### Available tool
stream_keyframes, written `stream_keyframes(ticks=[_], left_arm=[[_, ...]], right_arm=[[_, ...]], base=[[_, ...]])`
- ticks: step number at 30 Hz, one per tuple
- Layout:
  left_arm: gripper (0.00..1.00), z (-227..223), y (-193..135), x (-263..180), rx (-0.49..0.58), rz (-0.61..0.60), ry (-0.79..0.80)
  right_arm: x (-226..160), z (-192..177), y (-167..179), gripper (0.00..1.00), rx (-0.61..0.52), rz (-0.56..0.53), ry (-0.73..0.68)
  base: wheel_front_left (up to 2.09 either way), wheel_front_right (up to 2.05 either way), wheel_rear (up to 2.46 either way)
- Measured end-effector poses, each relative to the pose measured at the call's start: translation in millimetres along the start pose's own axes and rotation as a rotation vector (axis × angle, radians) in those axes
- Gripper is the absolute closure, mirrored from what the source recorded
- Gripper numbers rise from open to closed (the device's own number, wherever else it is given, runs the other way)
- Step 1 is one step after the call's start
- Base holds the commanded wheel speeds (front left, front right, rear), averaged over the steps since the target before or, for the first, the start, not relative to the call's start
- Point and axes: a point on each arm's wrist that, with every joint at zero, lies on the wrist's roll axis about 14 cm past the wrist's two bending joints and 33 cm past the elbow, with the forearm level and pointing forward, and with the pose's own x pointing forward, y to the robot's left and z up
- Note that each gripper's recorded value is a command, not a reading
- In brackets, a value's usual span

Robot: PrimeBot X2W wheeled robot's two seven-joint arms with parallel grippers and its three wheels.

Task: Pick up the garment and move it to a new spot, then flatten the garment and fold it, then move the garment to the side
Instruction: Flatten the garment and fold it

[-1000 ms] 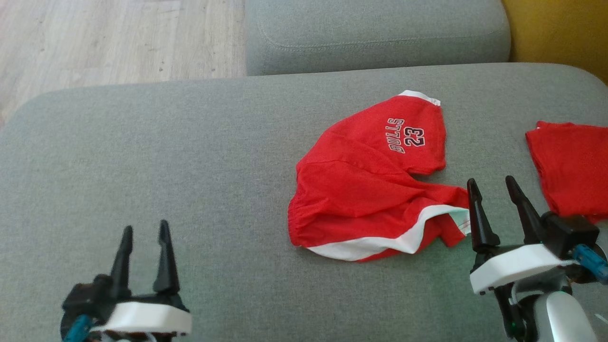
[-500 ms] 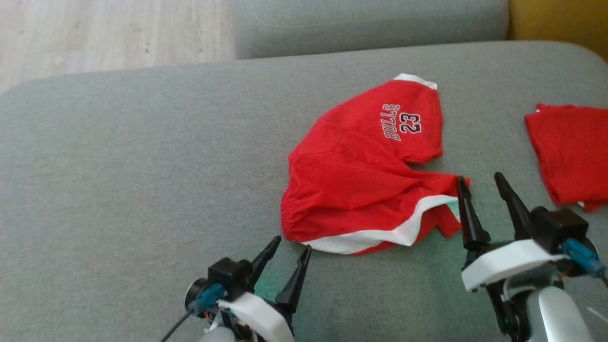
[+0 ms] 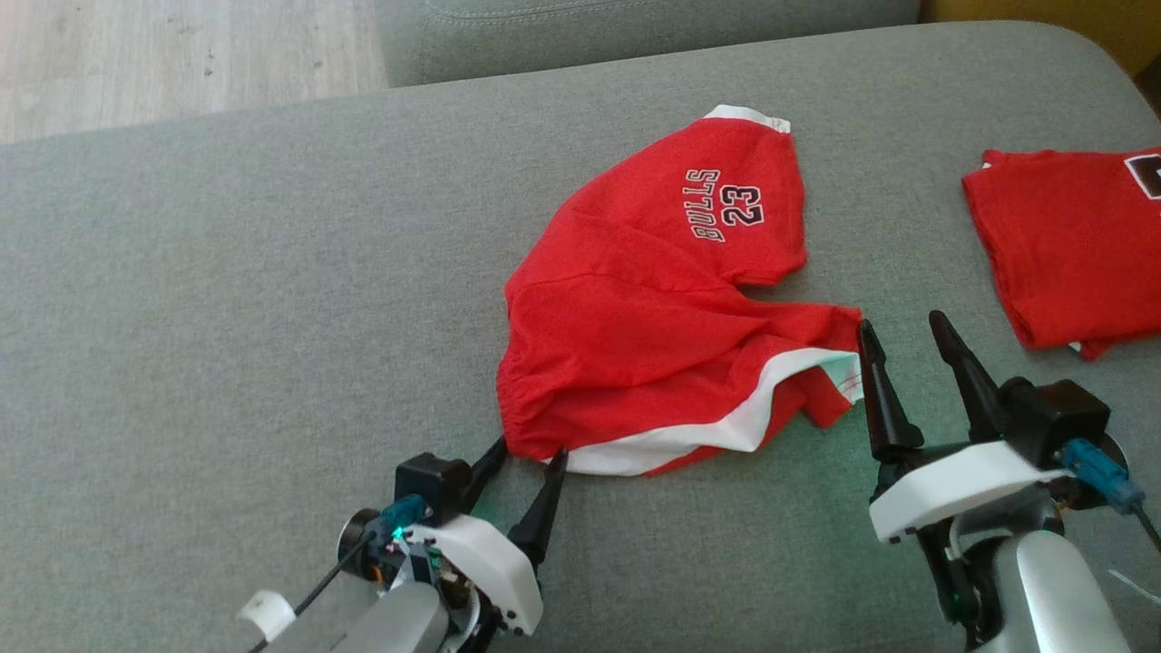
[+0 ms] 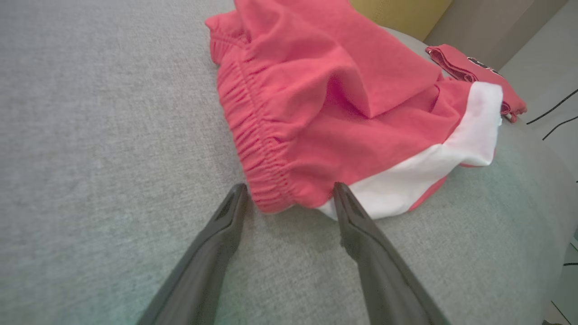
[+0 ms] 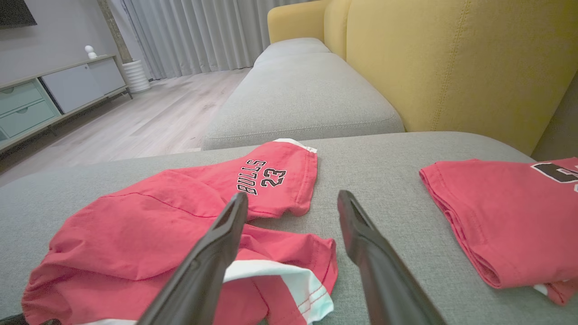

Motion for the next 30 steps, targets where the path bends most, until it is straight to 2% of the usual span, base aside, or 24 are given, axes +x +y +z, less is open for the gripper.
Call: stream_keyframes(ticks=[2,3,4,6,12,17,26,27,28,29,30], left_arm=[[0.0,-4,1,1,-0.002,0.003,0.019],[0.27,-3,1,2,-0.001,0.003,0.019],[1.0,-2,1,3,0.003,0.001,0.019],[1.0,-3,1,3,0.009,0.0,0.022],[1.0,-6,0,4,0.004,-0.004,0.02],[1.0,-6,3,3,-0.002,0.003,0.011],[1.0,-2,7,6,-0.012,0.009,-0.002],[1.0,-2,7,6,-0.012,0.008,-0.001],[1.0,-2,7,6,-0.012,0.008,-0.001],[1.0,-3,7,6,-0.011,0.007,0.0],[1.0,-3,6,6,-0.009,0.005,0.0]], right_arm=[[0,0,0,0.0,0.0,-0.001,0.001],[0,-1,0,0.0,0.0,-0.001,0.002],[0,-1,0,0.0,0.0,-0.001,0.004],[0,-4,-1,0.0,0.001,-0.002,0.015],[-1,-42,-4,0.0,0.011,-0.011,0.192],[-5,-70,-13,0.0,-0.07,-0.035,0.311],[1,-85,-11,0.0,-0.099,-0.019,0.363],[3,-85,-9,0.04,-0.106,-0.009,0.364],[6,-84,-8,0.43,-0.115,0.0,0.363],[8,-83,-7,0.96,-0.127,0.009,0.358],[10,-80,-7,1.0,-0.137,0.017,0.348]], base=[[0.0,0.0,0.0],[0.0,0.0,0.0],[0.0,0.0,0.0],[0.0,0.0,0.0],[0.0,0.0,0.0],[0.0,0.0,0.0],[0.0,0.0,0.0],[0.0,0.0,0.0],[0.0,0.0,0.0],[0.0,0.0,0.0],[0.0,0.0,0.0]])
